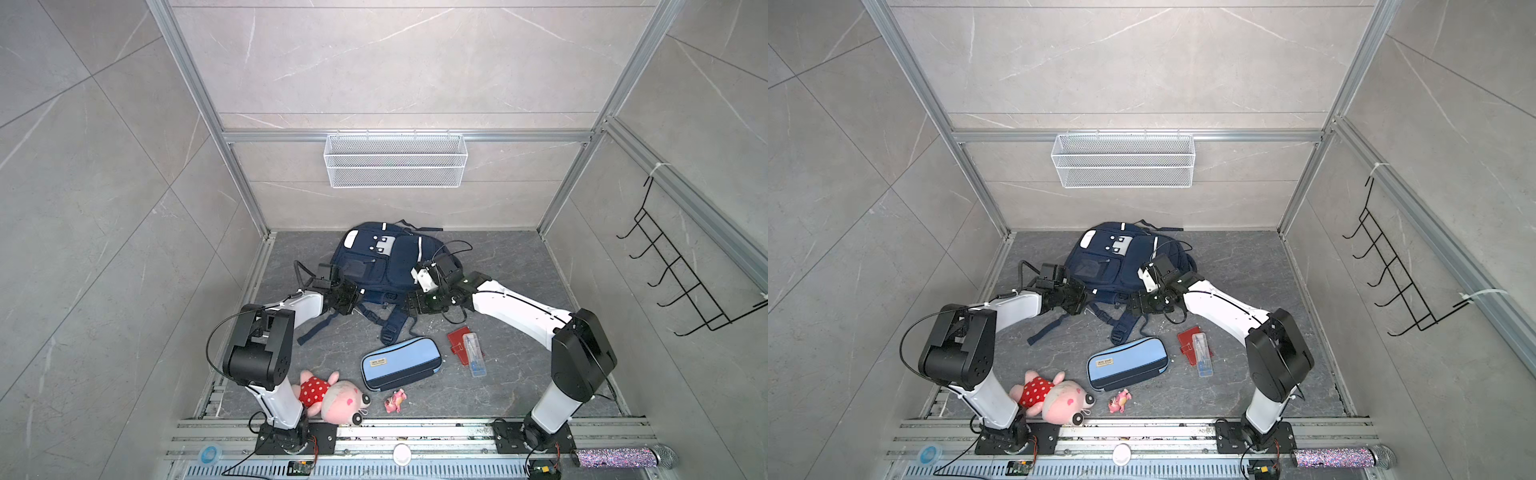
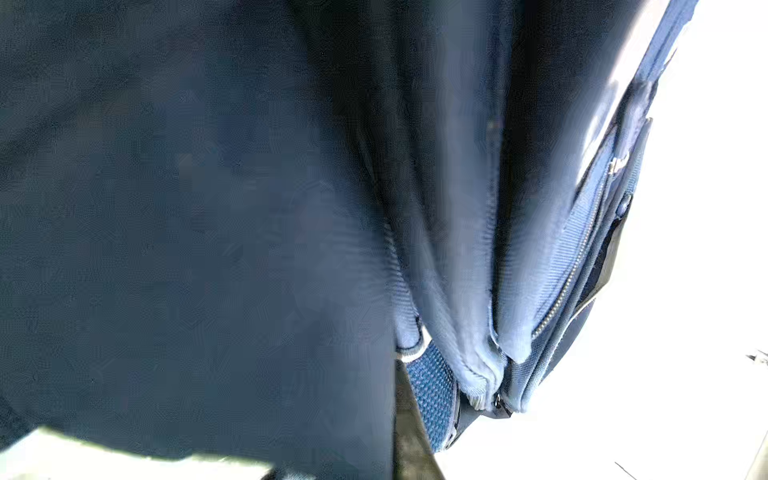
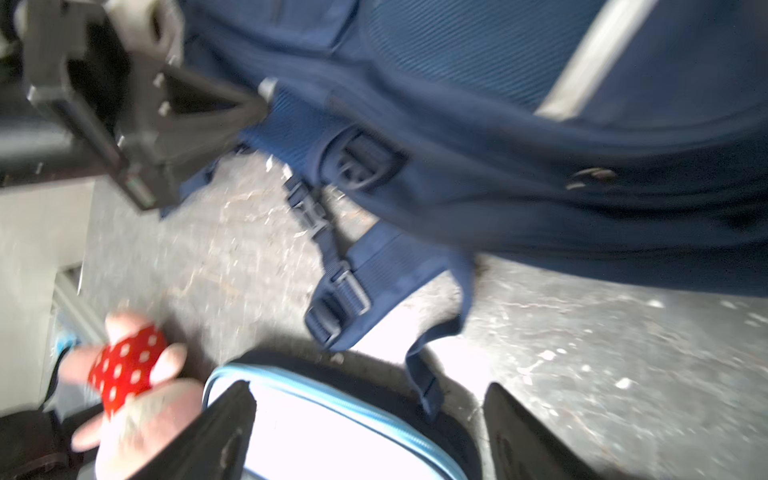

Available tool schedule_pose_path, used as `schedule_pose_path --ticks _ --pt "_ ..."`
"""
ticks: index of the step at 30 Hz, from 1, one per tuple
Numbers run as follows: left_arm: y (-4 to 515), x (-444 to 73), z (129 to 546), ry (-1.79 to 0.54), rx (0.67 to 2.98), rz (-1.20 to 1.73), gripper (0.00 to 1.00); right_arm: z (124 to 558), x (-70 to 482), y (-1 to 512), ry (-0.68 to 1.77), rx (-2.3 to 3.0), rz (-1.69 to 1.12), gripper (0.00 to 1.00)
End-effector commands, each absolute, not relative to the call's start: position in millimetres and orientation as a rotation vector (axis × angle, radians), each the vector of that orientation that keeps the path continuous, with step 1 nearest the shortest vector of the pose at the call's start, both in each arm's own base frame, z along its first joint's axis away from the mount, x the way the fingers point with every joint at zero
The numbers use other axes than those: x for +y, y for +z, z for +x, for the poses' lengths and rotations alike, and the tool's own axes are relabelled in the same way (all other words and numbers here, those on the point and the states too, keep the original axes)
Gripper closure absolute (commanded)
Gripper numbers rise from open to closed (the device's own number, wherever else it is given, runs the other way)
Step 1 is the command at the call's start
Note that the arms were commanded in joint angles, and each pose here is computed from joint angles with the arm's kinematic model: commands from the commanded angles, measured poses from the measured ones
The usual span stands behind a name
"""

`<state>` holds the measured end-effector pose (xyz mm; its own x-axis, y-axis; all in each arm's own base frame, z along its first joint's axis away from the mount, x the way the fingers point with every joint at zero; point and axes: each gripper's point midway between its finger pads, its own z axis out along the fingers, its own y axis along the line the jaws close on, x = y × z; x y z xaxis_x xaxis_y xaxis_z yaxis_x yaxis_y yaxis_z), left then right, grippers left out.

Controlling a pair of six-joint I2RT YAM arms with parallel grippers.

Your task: Pack the student bag

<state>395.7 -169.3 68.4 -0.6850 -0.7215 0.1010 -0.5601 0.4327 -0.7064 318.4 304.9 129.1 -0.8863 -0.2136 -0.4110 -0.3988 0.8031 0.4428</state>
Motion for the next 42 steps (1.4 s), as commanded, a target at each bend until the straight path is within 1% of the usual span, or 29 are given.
schedule_pose_path --ticks 1,4,9,14,18,21,24,30,33,37,39,42 --pt "134 -197 417 -1.277 2.358 -0.950 1.00 318 321 132 0.847 2.584 -0.570 0.18" --pt "162 -211 422 -1.323 2.327 -0.869 1.00 329 326 126 0.818 2.572 -0.564 0.23" --pt "195 -230 425 -1.354 2.304 -0.751 1.00 356 312 111 0.606 2.573 -0.468 0.33" --pt "205 -240 419 -1.395 2.307 -0.711 1.00 381 310 124 0.486 2.564 -0.433 0.36" --pt "212 -245 417 -1.402 2.306 -0.676 1.00 392 305 119 0.371 2.625 -0.406 0.37" --pt "217 -249 417 -1.415 2.304 -0.657 1.00 397 309 115 0.367 2.636 -0.388 0.37" --pt "221 -255 417 -1.431 2.305 -0.635 1.00 404 311 113 0.334 2.653 -0.382 0.41" --pt "228 -264 419 -1.455 2.300 -0.607 1.00 407 304 107 0.248 2.681 -0.390 0.52" --pt "235 -271 423 -1.485 2.291 -0.585 1.00 407 300 101 0.213 2.687 -0.392 0.54" --pt "239 -278 424 -1.520 2.288 -0.581 1.00 414 301 99 0.191 2.675 -0.385 0.68" --pt "240 -278 424 -1.528 2.283 -0.582 1.00 420 305 102 0.192 2.665 -0.391 0.69" --pt "243 -279 424 -1.535 2.282 -0.573 1.00 427 312 102 0.203 2.659 -0.389 0.69"
